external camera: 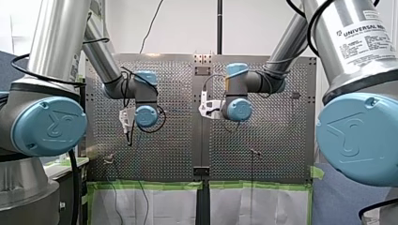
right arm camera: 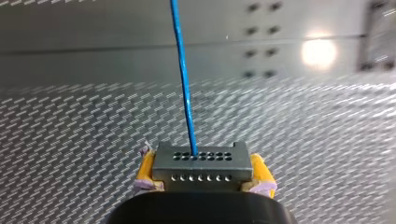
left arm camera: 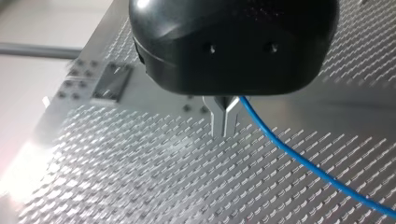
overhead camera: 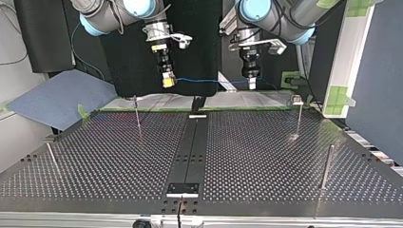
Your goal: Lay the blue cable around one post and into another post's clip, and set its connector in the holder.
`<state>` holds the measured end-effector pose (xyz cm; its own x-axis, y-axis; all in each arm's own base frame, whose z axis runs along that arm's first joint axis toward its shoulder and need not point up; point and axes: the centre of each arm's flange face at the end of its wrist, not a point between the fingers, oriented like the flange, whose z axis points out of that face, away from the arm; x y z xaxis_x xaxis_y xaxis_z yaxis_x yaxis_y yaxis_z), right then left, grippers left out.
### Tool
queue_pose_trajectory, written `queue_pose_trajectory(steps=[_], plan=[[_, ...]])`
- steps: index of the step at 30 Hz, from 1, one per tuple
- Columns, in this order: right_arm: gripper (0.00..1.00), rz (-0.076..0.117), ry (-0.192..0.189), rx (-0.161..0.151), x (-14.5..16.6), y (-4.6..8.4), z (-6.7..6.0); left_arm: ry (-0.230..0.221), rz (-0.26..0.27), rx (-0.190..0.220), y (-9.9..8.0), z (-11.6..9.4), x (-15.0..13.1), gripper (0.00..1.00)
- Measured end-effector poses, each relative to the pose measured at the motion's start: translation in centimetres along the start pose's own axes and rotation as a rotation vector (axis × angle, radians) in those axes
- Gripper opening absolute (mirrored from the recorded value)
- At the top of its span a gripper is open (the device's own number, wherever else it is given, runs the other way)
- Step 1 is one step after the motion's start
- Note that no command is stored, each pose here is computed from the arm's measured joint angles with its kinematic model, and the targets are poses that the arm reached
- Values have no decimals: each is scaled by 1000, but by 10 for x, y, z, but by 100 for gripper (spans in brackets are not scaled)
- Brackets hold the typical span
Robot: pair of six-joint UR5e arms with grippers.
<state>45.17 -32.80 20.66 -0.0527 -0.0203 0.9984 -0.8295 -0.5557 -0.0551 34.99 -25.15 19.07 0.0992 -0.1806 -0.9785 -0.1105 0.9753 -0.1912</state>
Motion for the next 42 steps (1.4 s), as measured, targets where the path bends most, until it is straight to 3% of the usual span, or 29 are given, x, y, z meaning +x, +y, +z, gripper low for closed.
queue_pose_trajectory(steps=[7,15,19,25,38,42], plan=[[0,-8,70,56,59,-14,10,-58,-48,-91,12,28,-38,0],[0,1,152,97,125,-28,12,-107,-91,-127,12,41,-77,0],[0,6,204,113,161,-33,12,-148,-138,-174,17,51,-105,0],[0,14,256,133,191,-38,18,-209,-210,-226,24,62,-145,0],[0,3,288,162,214,-51,41,-280,-294,-216,50,76,-212,0],[0,-10,294,188,218,-63,44,-299,-306,-208,58,77,-232,0]])
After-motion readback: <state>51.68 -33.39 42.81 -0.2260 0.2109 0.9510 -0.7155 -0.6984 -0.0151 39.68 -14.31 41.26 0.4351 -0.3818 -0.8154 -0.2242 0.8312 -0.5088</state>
